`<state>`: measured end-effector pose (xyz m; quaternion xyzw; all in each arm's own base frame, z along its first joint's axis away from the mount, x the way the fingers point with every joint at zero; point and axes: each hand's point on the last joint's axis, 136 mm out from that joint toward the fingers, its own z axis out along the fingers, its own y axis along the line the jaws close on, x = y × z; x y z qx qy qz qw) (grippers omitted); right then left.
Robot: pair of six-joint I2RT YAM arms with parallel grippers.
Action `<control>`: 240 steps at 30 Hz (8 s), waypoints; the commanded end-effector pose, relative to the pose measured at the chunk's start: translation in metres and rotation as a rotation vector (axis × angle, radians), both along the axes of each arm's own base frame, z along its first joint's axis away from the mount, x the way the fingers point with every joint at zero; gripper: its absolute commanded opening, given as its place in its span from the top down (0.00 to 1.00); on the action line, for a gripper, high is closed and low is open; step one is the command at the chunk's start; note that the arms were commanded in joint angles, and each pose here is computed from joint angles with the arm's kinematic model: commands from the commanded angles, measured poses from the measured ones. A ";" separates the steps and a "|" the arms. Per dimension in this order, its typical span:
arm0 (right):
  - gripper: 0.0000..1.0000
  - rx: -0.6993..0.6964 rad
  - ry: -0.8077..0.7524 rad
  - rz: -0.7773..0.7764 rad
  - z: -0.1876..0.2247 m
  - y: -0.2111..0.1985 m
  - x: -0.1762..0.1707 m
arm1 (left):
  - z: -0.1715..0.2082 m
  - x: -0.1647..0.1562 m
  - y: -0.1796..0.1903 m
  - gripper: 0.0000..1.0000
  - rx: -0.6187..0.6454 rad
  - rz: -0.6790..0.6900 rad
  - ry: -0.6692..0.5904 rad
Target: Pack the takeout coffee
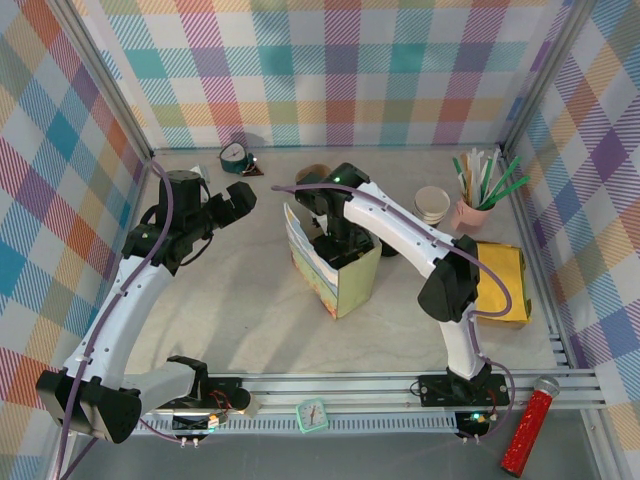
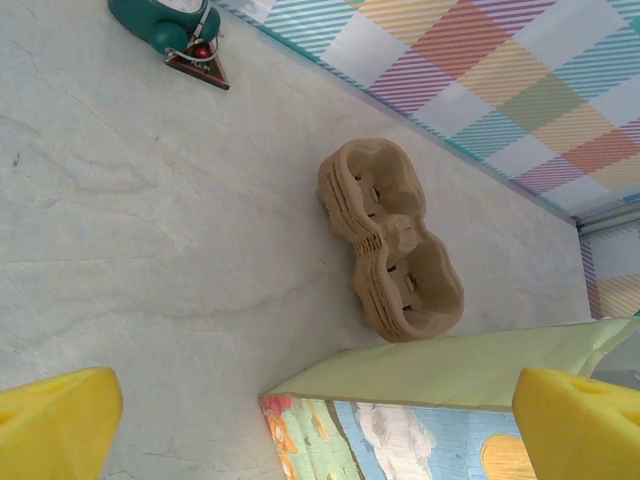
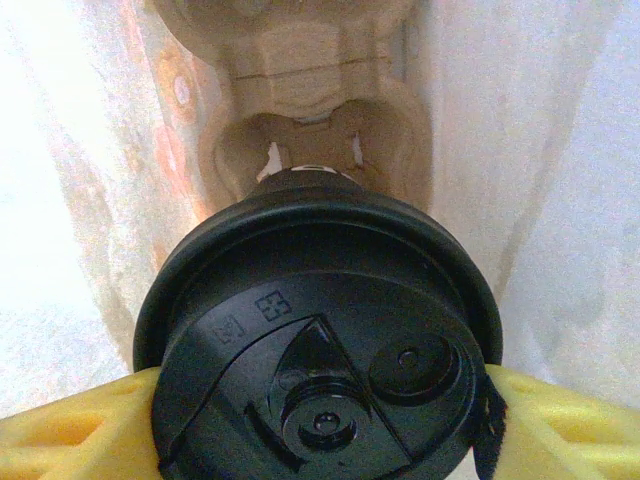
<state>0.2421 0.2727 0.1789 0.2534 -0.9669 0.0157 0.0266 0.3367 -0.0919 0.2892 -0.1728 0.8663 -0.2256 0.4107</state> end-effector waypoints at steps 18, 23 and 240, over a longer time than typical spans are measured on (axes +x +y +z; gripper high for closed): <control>0.30 -0.041 0.039 -0.007 0.013 -0.020 -0.014 | 0.003 -0.003 0.002 0.00 -0.020 0.006 -0.008; 0.30 -0.042 0.036 -0.005 0.013 -0.020 -0.014 | 0.005 -0.003 0.001 0.00 -0.025 0.005 -0.013; 0.30 -0.041 0.016 -0.016 -0.002 -0.027 0.009 | 0.006 -0.002 0.000 0.00 -0.029 0.000 -0.011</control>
